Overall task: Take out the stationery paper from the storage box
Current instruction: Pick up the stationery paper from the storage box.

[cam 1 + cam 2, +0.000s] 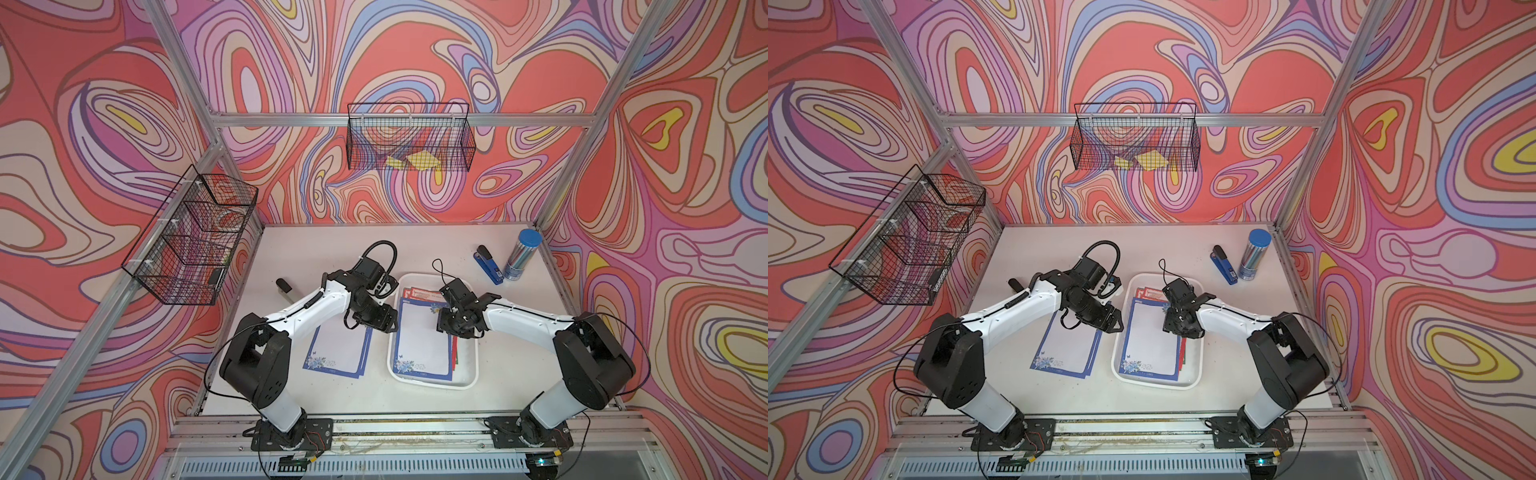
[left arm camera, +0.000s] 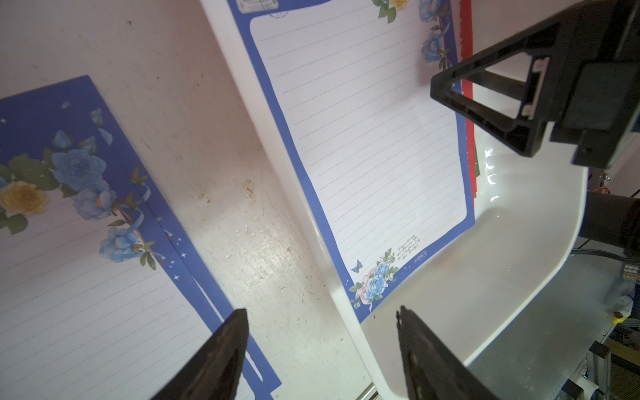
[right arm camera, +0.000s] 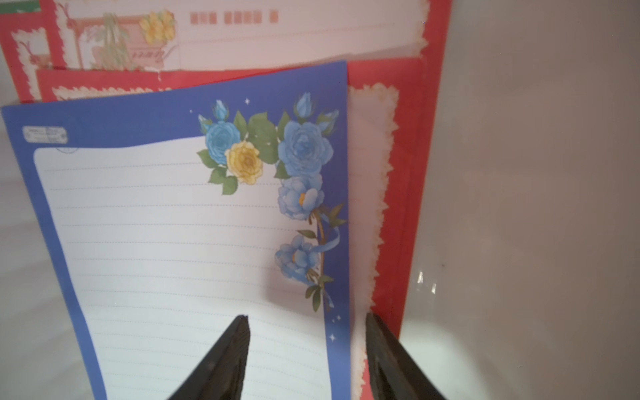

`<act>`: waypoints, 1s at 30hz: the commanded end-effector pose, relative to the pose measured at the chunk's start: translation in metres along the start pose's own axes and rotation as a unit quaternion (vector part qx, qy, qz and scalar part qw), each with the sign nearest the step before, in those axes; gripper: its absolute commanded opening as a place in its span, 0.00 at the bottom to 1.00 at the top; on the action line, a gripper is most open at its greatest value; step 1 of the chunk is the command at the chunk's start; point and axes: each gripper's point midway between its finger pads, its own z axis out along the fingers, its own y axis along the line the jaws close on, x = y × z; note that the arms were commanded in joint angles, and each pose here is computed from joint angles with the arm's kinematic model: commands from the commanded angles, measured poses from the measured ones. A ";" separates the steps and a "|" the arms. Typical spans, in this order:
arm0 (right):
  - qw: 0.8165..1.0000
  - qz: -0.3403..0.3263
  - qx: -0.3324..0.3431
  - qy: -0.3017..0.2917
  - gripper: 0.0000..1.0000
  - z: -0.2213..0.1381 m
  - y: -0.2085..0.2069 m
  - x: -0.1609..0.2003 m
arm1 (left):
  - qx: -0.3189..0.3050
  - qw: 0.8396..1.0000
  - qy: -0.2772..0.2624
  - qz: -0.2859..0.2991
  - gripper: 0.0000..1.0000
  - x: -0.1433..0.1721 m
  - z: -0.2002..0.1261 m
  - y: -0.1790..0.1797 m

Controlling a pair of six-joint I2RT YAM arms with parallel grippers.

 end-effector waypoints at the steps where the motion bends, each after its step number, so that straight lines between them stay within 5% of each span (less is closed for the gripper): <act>1: 1.000 -0.009 -0.015 0.007 0.57 0.003 0.003 0.001 | -0.002 1.000 0.013 0.008 0.72 0.002 0.002 -0.003; 12: 0.998 -0.009 -0.061 0.017 0.48 0.005 0.010 0.007 | 0.018 1.000 0.015 -0.003 0.71 -0.001 0.010 -0.011; 20: 0.997 -0.006 -0.074 0.022 0.50 0.008 0.004 0.008 | 0.042 0.999 0.025 -0.008 0.54 -0.001 0.019 -0.020; 30: 0.993 -0.022 -0.113 0.008 0.37 -0.003 0.013 0.006 | 0.042 0.998 0.043 -0.012 0.42 0.003 0.030 -0.020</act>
